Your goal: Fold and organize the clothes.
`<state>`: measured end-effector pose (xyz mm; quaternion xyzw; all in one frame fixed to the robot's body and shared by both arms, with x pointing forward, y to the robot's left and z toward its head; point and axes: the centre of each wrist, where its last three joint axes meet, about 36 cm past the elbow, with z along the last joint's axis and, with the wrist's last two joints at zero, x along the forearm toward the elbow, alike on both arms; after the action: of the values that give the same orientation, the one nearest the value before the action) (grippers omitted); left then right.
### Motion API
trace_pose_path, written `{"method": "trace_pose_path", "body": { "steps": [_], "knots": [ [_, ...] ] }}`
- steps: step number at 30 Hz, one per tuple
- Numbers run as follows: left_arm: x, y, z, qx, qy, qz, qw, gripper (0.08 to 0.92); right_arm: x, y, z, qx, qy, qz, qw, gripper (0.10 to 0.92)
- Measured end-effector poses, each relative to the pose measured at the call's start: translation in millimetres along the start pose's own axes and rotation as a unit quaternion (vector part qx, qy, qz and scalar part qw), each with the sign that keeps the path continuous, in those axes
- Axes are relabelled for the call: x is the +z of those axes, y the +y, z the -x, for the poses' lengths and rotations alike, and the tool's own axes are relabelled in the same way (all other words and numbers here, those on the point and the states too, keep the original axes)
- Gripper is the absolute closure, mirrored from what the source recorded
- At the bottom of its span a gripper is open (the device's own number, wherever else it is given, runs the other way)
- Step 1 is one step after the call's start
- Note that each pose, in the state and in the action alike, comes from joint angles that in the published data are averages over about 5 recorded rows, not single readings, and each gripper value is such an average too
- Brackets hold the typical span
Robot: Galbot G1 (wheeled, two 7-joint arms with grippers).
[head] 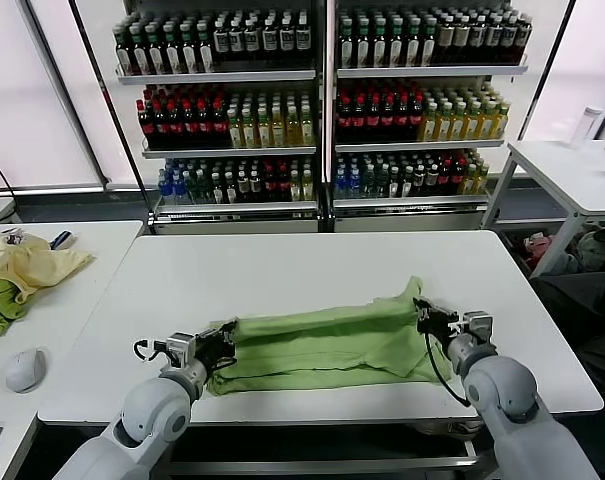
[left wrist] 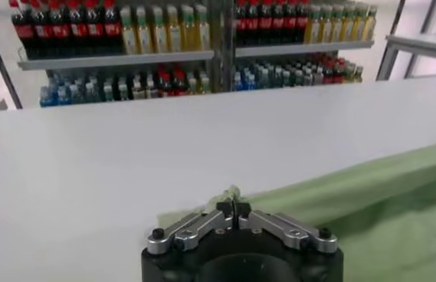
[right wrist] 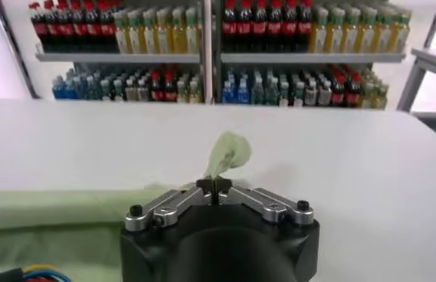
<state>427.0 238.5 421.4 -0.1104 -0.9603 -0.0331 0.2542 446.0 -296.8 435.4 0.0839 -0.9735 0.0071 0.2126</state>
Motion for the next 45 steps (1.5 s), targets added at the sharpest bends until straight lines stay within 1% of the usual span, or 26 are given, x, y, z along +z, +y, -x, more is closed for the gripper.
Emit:
{"method": "trace_pose_path", "body": {
  "steps": [3, 6, 10, 15, 18, 21, 26, 30, 33, 39, 42, 45],
  "knots": [
    [1.6, -1.0, -1.0, 0.002, 0.001, 0.003, 1.000, 0.909, 4.6, 5.6, -2.4, 0.003, 0.005, -0.001, 1.000, 0.889],
    [2.7, -3.0, -3.0, 0.003, 0.000, 0.005, 1.000, 0.870, 7.9, 11.8, -5.6, 0.003, 0.006, -0.002, 1.000, 0.822],
    [3.9, -6.2, -7.6, -0.002, -0.008, 0.007, 1.000, 0.766, 11.6, 17.1, -11.4, 0.005, 0.005, -0.004, 1.000, 0.710],
    [3.5, -11.5, -17.1, -0.014, -0.028, 0.007, 0.999, 0.620, 15.0, 19.7, -18.2, 0.007, 0.002, -0.004, 1.000, 0.564],
    [4.3, -14.2, -22.8, -0.029, -0.041, 0.002, 0.999, 0.533, 15.8, 21.3, -21.5, 0.008, -0.001, -0.004, 1.000, 0.477],
    [8.1, -16.3, -26.0, -0.050, -0.051, -0.005, 0.997, 0.447, 17.1, 23.2, -23.6, 0.008, -0.003, -0.003, 1.000, 0.390],
    [19.4, -23.1, -26.3, -0.085, -0.056, -0.021, 0.995, 0.299, 20.7, 25.8, -24.5, 0.010, -0.003, -0.003, 1.000, 0.251],
    [29.6, -32.9, -23.2, -0.101, -0.055, -0.032, 0.993, 0.205, 22.7, 27.4, -25.8, 0.010, -0.003, -0.003, 1.000, 0.204],
    [36.5, -40.8, -20.2, -0.109, -0.051, -0.037, 0.992, 0.181, 23.1, 27.6, -27.2, 0.011, -0.004, -0.004, 1.000, 0.200],
    [47.9, -52.6, -14.0, -0.120, -0.042, -0.043, 0.991, 0.179, 22.4, 26.7, -28.1, 0.013, -0.008, -0.003, 1.000, 0.200],
    [52.0, -54.7, -10.7, -0.125, -0.038, -0.045, 0.990, 0.217, 22.5, 27.3, -27.8, 0.013, -0.009, -0.002, 1.000, 0.200],
    [55.2, -55.1, -7.4, -0.130, -0.035, -0.047, 0.990, 0.293, 23.2, 27.8, -27.1, 0.013, -0.008, -0.001, 1.000, 0.200]
  ]
}}
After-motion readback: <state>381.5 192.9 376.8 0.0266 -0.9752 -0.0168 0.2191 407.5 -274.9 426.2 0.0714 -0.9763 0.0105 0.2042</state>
